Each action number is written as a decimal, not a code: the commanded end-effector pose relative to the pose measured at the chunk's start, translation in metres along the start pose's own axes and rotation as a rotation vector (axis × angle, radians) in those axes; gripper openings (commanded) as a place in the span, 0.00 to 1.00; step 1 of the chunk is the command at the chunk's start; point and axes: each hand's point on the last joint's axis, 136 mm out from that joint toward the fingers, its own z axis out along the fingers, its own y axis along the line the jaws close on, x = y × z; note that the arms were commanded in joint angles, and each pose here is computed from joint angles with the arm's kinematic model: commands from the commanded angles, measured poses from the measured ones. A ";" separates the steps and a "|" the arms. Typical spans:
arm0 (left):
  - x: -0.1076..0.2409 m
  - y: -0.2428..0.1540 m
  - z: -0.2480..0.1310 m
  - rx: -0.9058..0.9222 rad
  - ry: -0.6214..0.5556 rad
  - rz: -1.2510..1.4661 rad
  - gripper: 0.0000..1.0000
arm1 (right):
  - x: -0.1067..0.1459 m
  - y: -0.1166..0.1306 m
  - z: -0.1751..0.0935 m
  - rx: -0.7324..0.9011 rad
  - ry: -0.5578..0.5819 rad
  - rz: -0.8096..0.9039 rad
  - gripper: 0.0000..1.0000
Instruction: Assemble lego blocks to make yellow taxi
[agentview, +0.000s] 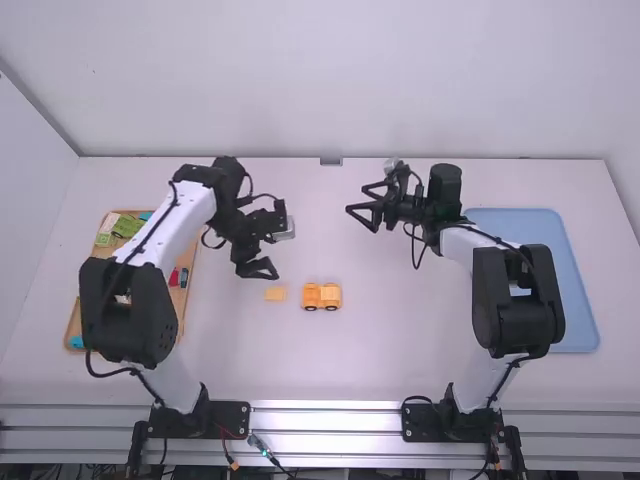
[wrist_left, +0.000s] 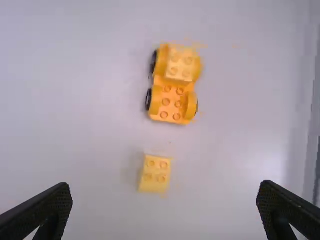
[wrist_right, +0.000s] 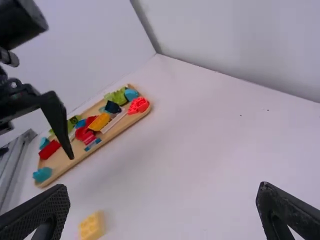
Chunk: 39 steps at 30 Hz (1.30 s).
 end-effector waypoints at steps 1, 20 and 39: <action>-0.008 -0.006 -0.008 -0.023 -0.202 0.278 0.99 | 0.000 0.007 0.002 -0.051 0.004 -0.038 0.99; 0.050 -0.002 0.070 -0.101 -0.383 0.189 0.99 | 0.074 0.074 0.036 -0.264 0.206 -0.426 0.99; 0.088 -0.004 0.120 -0.082 -0.352 0.180 0.88 | 0.132 0.086 0.037 -0.160 0.384 -0.471 0.99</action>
